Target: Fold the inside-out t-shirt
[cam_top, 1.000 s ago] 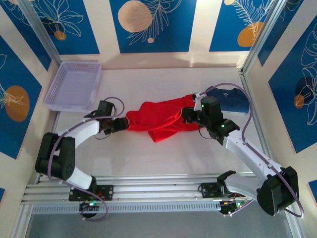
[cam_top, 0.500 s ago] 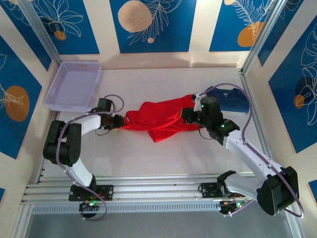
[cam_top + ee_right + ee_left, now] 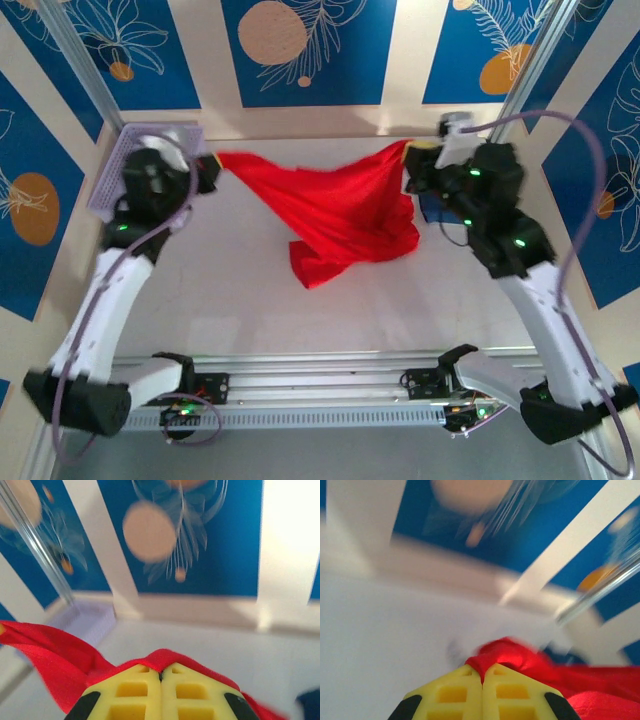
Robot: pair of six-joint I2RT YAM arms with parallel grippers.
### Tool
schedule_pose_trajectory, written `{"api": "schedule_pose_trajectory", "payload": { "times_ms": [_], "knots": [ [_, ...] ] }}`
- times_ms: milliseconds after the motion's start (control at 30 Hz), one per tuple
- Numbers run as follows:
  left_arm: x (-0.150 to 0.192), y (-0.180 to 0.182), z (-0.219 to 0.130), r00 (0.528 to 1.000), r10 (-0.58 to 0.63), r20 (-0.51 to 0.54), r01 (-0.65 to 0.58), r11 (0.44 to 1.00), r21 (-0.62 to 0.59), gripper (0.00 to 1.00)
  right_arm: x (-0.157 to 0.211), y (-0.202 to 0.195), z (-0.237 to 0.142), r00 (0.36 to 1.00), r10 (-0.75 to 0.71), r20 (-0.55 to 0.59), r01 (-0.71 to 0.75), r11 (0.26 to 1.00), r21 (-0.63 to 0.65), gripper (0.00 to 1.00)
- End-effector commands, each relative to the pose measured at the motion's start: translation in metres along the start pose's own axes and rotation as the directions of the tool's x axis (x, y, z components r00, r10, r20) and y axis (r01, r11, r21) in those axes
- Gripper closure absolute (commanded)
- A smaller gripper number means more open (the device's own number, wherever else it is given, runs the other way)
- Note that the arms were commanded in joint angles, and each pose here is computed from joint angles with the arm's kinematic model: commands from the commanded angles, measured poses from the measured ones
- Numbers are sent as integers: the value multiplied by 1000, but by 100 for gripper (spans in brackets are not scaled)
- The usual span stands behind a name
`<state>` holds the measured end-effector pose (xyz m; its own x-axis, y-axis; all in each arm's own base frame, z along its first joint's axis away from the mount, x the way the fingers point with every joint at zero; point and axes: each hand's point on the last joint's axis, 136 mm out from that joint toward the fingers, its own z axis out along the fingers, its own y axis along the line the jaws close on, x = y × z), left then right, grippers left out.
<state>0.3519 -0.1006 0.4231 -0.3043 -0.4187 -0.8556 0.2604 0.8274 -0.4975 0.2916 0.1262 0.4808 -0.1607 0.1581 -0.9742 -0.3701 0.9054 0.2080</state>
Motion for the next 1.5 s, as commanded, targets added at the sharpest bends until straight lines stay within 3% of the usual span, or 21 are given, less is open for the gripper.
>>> {"api": "schedule_pose_trajectory", "payload": {
  "times_ms": [0, 100, 233, 400, 500, 600, 733, 900, 1033, 1133, 1233, 1367, 1467],
  "knots": [
    [-57, -21, -60, 990, 82, 118, -73, 994, -80, 100, -40, -4, -55, 992, -98, 79, 94, 994, 56, 100],
    [-90, -40, -90, 976, 149, 162, -134, 986, -98, 100, -64, 3, -88, 986, -106, 126, 101, 994, 45, 100],
    [-83, -29, -88, 982, 169, 89, -153, 974, -165, 100, -68, -2, -105, 986, -115, 124, 105, 991, 80, 100],
    [-51, 9, -42, 987, 158, -14, -157, 957, -245, 100, -40, -23, -56, 987, -156, 44, 146, 974, 171, 100],
    [-49, 27, -8, 984, 172, -38, -175, 940, -293, 100, -39, -36, -15, 983, -181, 33, 171, 964, 204, 100],
    [-75, 36, 24, 981, 194, 17, -179, 931, -319, 100, -63, -46, 24, 984, -131, 122, 110, 980, 166, 100],
    [-155, 25, 39, 965, 184, 187, -126, 950, -287, 100, -120, -44, 57, 962, -81, 261, 58, 994, 92, 100],
    [-242, -30, -5, 892, 204, 402, -143, 974, -177, 100, -186, -23, 40, 904, -79, 420, 75, 997, 25, 100],
    [-261, -63, -48, 845, 239, 478, -200, 971, -132, 100, -212, -6, 15, 872, -91, 481, 113, 994, -15, 100],
    [-245, -76, -64, 860, 252, 444, -239, 967, -87, 100, -203, 0, 9, 886, -81, 456, 116, 992, -50, 100],
    [-199, -68, -60, 918, 212, 335, -216, 976, -23, 100, -168, -7, 18, 931, -69, 358, 93, 994, -52, 100],
    [-75, -28, -40, 991, 44, 126, -54, 995, 82, 100, -61, -40, 42, 993, 27, 112, -28, 1000, 12, 100],
    [54, 16, -21, 990, -82, -119, 90, 994, 62, 100, 57, -82, 52, 983, 156, -98, -139, 977, 162, 100]
  ]
}}
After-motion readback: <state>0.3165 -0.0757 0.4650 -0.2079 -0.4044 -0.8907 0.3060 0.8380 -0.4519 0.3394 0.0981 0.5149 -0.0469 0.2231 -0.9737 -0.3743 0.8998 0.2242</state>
